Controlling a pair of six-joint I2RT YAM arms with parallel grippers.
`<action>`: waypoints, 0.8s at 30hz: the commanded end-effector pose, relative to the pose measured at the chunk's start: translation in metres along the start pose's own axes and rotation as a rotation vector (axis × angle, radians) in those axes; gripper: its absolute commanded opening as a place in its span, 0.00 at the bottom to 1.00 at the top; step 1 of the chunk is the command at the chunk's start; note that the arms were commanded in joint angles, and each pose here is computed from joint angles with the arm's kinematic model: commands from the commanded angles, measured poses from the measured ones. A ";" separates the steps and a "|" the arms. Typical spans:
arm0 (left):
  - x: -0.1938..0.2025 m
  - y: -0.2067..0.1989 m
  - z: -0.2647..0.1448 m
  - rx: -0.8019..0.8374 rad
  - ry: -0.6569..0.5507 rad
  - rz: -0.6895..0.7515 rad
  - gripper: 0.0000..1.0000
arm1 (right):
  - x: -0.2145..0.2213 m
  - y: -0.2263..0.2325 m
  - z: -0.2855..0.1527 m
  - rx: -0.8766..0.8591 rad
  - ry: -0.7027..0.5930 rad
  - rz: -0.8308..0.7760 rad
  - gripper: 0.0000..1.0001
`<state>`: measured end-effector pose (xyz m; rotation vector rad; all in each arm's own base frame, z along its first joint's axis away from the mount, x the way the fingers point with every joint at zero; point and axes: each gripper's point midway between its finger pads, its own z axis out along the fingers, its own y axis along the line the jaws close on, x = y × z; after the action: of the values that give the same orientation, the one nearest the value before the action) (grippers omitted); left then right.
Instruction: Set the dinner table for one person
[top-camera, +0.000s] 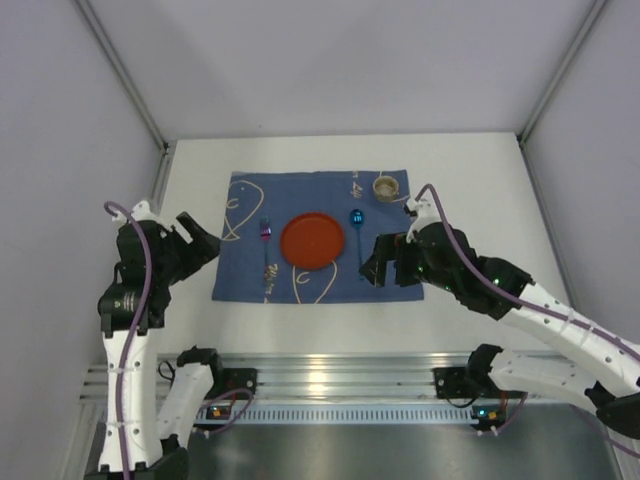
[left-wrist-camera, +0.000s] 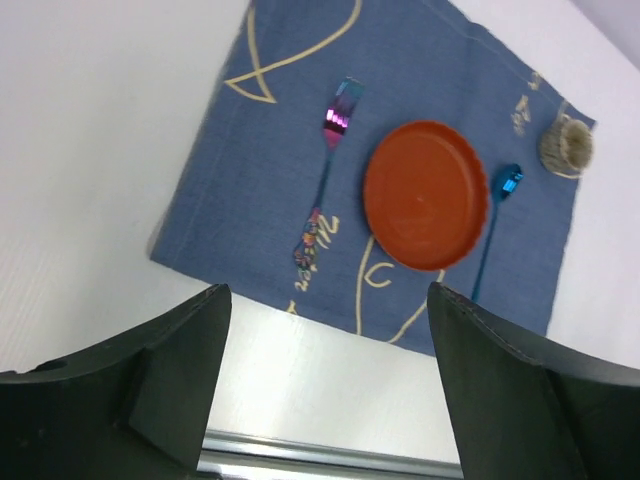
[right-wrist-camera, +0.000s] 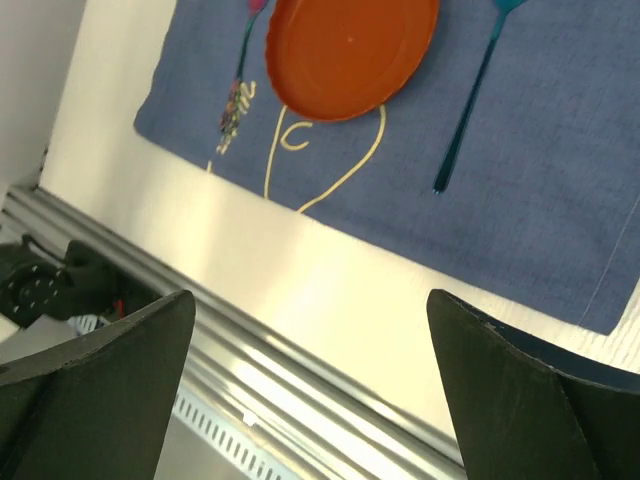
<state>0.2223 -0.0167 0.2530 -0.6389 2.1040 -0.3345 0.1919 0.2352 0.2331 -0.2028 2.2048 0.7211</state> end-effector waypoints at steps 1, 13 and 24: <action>-0.019 -0.048 -0.010 0.196 0.016 0.005 0.86 | -0.006 0.025 -0.037 -0.184 -0.064 0.062 0.99; -0.093 -0.045 -0.027 0.098 -0.295 -0.100 0.98 | -0.005 -0.025 -0.114 -0.083 -0.178 0.049 1.00; -0.094 0.006 0.054 -0.049 -0.474 0.175 0.99 | 0.011 -0.054 -0.159 0.011 -0.151 0.284 1.00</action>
<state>0.2861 0.0303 0.2749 -0.6199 1.7819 -0.1180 0.1164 0.1222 0.2920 0.0544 2.0642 0.8371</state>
